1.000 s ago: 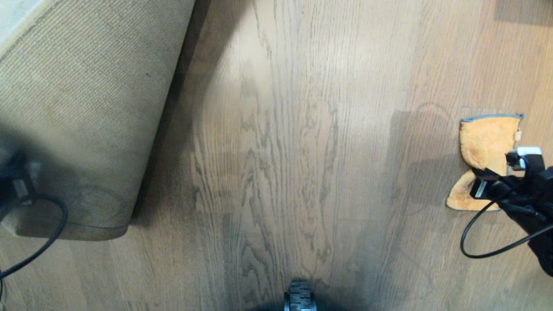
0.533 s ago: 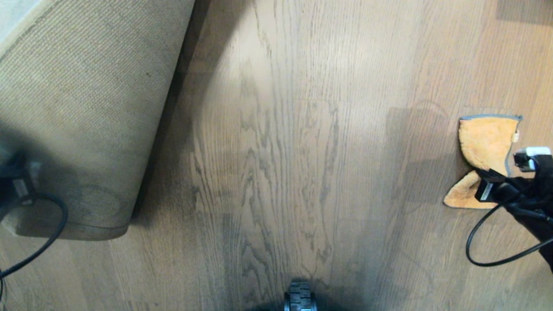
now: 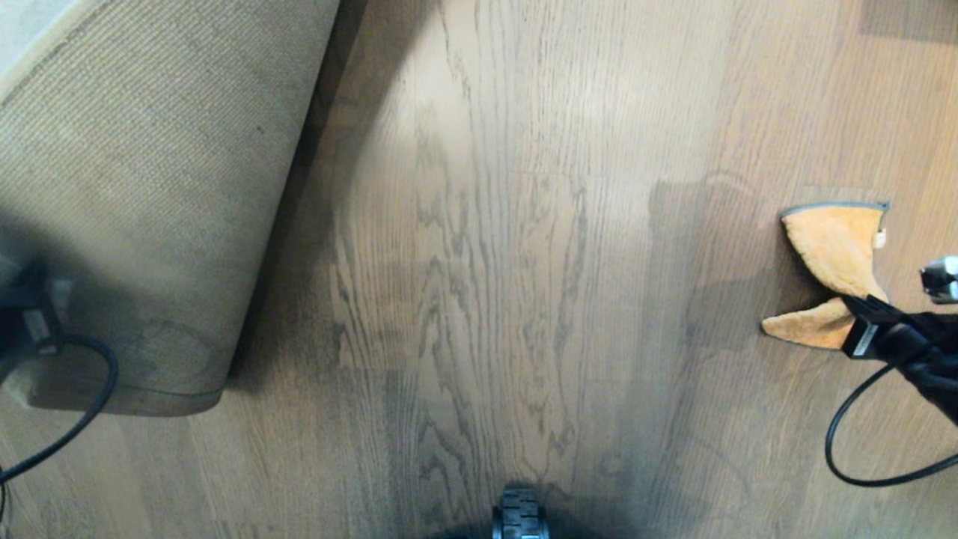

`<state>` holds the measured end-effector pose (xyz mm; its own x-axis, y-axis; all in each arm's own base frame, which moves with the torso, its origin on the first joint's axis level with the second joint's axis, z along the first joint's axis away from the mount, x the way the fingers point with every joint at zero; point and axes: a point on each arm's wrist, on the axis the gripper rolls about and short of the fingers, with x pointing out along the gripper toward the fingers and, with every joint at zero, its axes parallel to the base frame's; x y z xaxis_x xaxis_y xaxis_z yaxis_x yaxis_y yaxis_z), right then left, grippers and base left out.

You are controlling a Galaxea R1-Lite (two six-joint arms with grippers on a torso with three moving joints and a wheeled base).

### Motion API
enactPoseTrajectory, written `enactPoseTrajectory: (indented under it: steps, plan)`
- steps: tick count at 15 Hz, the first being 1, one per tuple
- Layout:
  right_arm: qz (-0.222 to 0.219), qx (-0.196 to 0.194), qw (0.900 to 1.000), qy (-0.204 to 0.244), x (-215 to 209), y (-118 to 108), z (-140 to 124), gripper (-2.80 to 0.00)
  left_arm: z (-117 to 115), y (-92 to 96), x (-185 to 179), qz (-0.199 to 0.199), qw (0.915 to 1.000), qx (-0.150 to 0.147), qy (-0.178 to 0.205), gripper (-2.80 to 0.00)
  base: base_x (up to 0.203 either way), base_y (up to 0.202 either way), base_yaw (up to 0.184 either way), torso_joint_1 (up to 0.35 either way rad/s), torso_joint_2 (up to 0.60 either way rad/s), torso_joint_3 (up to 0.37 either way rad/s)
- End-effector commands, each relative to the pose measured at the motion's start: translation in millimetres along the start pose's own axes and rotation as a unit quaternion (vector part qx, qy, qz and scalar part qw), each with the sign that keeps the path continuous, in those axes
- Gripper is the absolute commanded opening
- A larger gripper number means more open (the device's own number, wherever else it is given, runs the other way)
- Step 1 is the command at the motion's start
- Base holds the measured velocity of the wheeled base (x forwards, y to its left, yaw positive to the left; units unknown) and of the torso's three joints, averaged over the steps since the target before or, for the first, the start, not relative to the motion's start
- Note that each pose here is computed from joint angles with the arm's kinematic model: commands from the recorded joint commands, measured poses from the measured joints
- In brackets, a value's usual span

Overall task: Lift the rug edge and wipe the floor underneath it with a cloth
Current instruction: Pick up the rag

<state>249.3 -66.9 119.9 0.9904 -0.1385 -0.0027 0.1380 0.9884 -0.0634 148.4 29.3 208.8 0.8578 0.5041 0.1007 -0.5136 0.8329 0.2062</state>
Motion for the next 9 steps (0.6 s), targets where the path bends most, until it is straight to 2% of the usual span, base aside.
enactPoseTrajectory:
  steps: [1, 9]
  plan:
    - [0.005, -0.005, 0.999, -0.038, -12, 4, 14, -2.8, 2, 0.6, -1, 0.003, 1.0, -0.002, -0.005, -2.8, 0.0, 0.0, 0.0, 0.0, 0.0, 0.0]
    - [0.085, -0.002, 0.995, -0.055, -56, 42, 26, -2.8, 5, 2.4, -3, 0.003, 0.9999, -0.005, -0.013, -2.8, 0.0, 0.0, 0.0, 0.0, 0.0, 0.0]
